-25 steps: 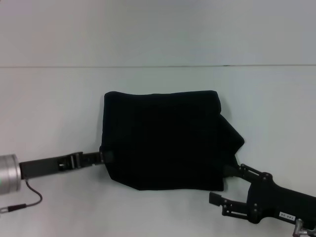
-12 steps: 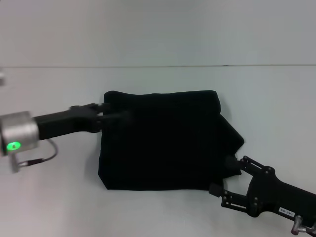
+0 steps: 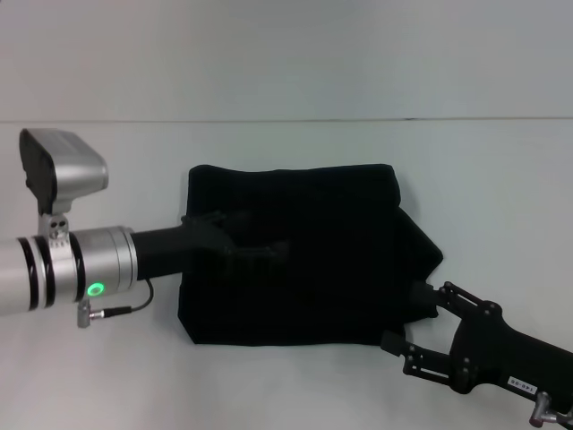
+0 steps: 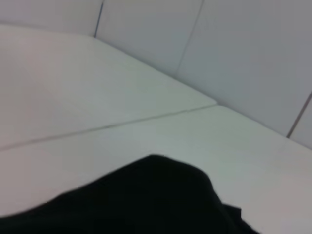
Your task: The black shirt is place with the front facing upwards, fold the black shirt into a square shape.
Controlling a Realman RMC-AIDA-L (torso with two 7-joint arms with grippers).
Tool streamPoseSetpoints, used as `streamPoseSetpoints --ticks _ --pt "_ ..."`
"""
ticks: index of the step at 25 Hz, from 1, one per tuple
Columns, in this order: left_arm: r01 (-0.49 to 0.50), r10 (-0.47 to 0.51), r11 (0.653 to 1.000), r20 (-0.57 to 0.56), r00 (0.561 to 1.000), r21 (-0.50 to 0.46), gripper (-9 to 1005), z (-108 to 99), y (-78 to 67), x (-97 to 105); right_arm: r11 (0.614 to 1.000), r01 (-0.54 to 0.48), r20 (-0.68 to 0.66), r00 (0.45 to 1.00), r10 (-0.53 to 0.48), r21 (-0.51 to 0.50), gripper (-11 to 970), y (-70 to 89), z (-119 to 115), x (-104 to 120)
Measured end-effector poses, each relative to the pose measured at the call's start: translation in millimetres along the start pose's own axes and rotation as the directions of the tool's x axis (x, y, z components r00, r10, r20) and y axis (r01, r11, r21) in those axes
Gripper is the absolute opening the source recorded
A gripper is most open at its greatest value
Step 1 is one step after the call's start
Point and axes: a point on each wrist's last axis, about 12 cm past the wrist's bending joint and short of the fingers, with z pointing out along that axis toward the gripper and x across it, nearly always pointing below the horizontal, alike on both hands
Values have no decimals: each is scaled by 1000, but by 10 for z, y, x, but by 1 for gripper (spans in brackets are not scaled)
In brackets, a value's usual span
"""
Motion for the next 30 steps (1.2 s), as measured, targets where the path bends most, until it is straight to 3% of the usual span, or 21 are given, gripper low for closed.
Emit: streamPoseSetpoints --ticks 12,22,30 --pt "79 -80 996 -41 996 -33 935 21 -11 287 1000 -3 11 1000 3 18 929 -23 -13 -13" --pt "41 -44 996 32 999 75 936 -147 -124 271 1000 1 10 1000 -1 15 928 -35 -3 -26" --pt "31 -27 995 -47 999 93 937 -42 -191 402 1000 -2 7 1000 2 22 928 -29 -22 -9"
